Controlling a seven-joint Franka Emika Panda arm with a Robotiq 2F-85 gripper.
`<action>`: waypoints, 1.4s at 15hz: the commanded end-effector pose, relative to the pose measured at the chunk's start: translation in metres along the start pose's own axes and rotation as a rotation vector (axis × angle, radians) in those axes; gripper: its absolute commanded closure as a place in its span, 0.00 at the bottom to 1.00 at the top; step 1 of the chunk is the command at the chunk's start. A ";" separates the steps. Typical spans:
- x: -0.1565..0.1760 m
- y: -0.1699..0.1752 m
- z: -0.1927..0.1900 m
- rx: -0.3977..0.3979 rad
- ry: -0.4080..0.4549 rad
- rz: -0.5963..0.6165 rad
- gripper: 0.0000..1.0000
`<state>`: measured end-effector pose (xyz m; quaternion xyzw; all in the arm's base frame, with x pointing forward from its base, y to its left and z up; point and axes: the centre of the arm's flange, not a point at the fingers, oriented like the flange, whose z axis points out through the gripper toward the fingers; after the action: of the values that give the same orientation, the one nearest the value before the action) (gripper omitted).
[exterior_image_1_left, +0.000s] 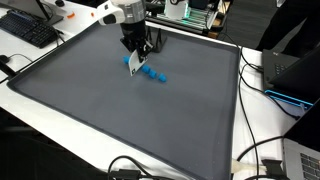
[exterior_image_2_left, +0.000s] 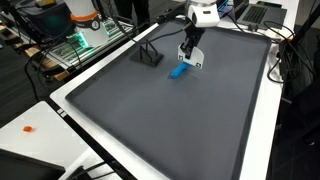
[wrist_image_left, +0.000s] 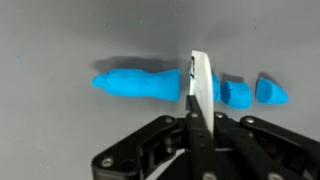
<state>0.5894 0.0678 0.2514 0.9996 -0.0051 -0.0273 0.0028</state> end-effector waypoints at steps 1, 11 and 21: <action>-0.010 0.015 -0.015 -0.009 0.006 0.002 0.99; -0.011 0.049 -0.010 -0.024 0.002 0.031 0.99; -0.014 0.046 0.022 -0.005 -0.041 -0.009 0.99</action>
<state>0.5811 0.0215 0.2479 0.9992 -0.0115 -0.0370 0.0116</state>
